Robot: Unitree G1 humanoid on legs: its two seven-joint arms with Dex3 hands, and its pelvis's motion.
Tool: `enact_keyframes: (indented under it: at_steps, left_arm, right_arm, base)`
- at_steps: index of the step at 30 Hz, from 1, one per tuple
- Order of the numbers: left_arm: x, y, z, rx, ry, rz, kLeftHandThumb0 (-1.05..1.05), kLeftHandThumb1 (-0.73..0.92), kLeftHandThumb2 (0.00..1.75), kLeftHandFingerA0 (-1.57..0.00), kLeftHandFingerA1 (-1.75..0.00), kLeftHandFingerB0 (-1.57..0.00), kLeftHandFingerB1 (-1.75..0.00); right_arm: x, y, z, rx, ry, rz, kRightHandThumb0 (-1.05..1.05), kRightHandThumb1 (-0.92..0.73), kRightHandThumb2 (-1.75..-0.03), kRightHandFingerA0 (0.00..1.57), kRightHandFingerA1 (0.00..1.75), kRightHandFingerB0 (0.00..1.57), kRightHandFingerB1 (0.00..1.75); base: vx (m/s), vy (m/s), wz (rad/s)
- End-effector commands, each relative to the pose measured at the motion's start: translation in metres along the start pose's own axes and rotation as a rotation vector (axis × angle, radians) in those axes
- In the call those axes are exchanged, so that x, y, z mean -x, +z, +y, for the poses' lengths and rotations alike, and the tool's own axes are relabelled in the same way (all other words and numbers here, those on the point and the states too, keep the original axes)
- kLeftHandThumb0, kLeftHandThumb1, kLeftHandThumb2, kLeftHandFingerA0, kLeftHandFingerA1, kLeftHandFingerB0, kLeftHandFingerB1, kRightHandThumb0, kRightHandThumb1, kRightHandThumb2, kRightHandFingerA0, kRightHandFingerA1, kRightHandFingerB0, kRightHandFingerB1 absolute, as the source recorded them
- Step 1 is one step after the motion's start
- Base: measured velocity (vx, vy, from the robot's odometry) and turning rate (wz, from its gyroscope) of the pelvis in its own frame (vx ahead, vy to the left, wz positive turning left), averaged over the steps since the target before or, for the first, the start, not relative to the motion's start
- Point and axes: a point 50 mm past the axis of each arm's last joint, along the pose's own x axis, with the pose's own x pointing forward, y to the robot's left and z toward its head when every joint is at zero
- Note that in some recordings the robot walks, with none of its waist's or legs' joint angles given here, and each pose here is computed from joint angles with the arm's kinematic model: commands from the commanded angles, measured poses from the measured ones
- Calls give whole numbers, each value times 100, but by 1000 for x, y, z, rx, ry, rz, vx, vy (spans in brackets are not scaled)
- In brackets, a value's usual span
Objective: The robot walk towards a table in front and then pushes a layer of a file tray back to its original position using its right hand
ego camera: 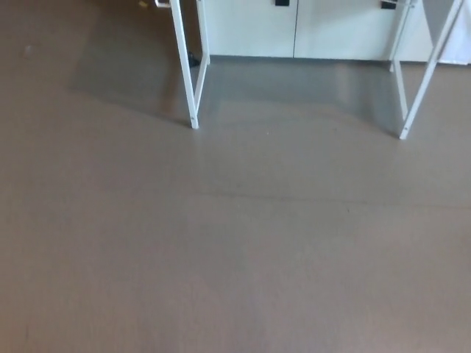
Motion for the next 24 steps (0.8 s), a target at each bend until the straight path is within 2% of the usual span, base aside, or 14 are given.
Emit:
enact_keyframes:
  at_steps: [1,15,24]
  left_arm:
    - [0,6,5,-13,11,-25,-28,40,58,-49,-44,-44,-40]
    - [0,8,5,-52,5,-41,-33,39,60,-51,-45,-44,-42]
    - [-2,9,5,-51,1,-40,-34,39,60,-52,-46,-45,-42]
  right_arm:
    - [-1,5,-2,12,6,-16,-26,-44,-53,69,57,55,49]
    - [-3,7,-1,37,7,-21,-33,-44,-52,72,56,59,49]
    - [-5,9,-1,80,5,-20,-34,-42,-52,75,55,59,48]
  base:
    - [280,34,-12]
    - [380,106,-6]
    - [382,-109,22]
